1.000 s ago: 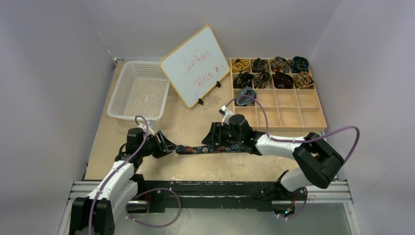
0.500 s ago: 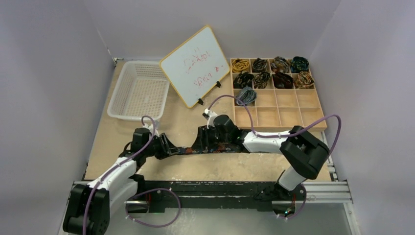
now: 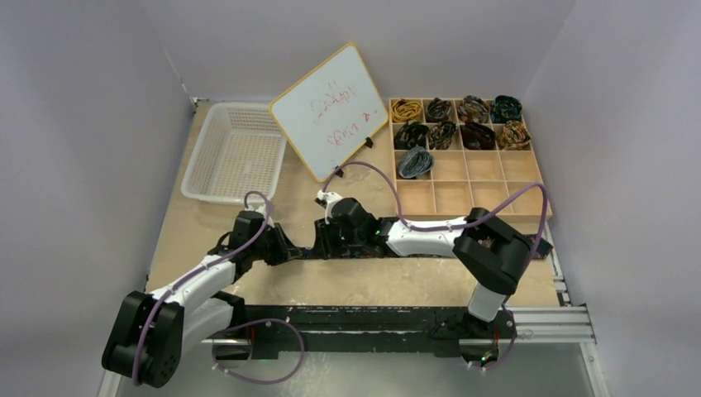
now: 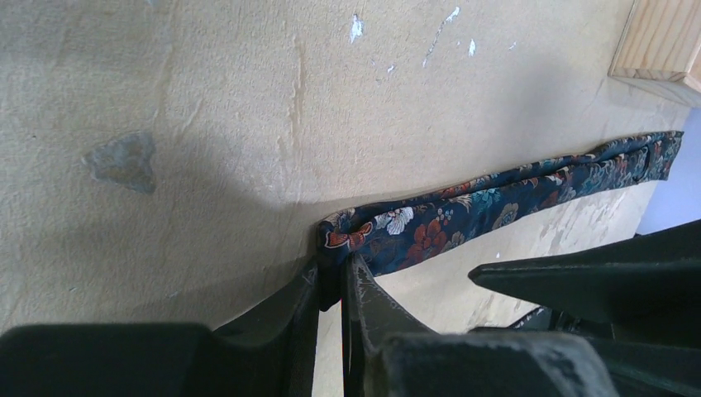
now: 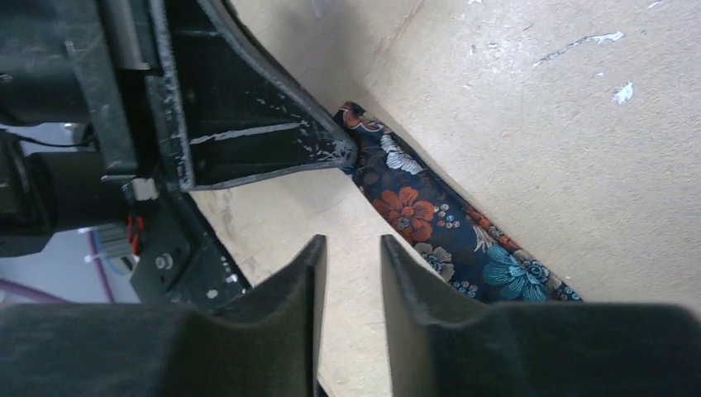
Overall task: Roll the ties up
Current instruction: Roll the tie at the center of the board.
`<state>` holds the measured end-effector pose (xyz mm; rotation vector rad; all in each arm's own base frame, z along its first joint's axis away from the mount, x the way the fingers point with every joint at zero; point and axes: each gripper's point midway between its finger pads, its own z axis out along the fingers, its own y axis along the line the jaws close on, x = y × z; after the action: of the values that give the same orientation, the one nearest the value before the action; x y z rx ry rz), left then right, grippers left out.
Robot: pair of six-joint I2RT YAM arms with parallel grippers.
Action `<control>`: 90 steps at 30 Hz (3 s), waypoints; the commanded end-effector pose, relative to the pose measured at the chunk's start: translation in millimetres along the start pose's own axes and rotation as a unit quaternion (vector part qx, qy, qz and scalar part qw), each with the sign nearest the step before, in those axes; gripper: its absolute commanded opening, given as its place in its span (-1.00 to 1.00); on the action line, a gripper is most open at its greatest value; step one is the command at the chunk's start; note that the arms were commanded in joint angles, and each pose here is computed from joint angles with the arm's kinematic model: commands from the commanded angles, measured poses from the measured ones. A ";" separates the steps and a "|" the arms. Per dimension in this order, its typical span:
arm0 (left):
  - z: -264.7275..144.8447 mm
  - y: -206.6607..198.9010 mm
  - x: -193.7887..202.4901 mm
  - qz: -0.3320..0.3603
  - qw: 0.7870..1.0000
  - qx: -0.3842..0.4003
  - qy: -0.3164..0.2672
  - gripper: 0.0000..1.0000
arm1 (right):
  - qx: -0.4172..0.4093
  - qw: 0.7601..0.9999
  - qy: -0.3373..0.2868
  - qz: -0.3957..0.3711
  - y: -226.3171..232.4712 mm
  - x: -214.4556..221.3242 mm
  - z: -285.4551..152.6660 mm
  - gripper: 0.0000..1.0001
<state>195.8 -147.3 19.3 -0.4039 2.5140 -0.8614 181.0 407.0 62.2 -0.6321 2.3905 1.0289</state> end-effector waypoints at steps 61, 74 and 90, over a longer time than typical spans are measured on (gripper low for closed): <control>-4.7 1.6 12.5 -0.048 0.999 0.003 0.004 -0.26 | 0.130 0.988 0.064 0.056 -44.4 39.5 33.5 -0.72; -4.0 6.7 16.8 -0.042 0.999 -0.008 0.015 -0.36 | 0.116 0.989 0.070 0.059 -39.3 39.9 36.7 -0.72; -7.7 -3.0 -3.8 -0.010 1.000 -0.016 -0.004 -1.00 | 0.082 0.995 -0.003 0.054 -10.5 -16.3 3.6 -0.32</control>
<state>185.6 -146.0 19.3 -0.5044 2.5444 -0.8642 189.5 414.1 32.5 -0.4895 2.5553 0.8670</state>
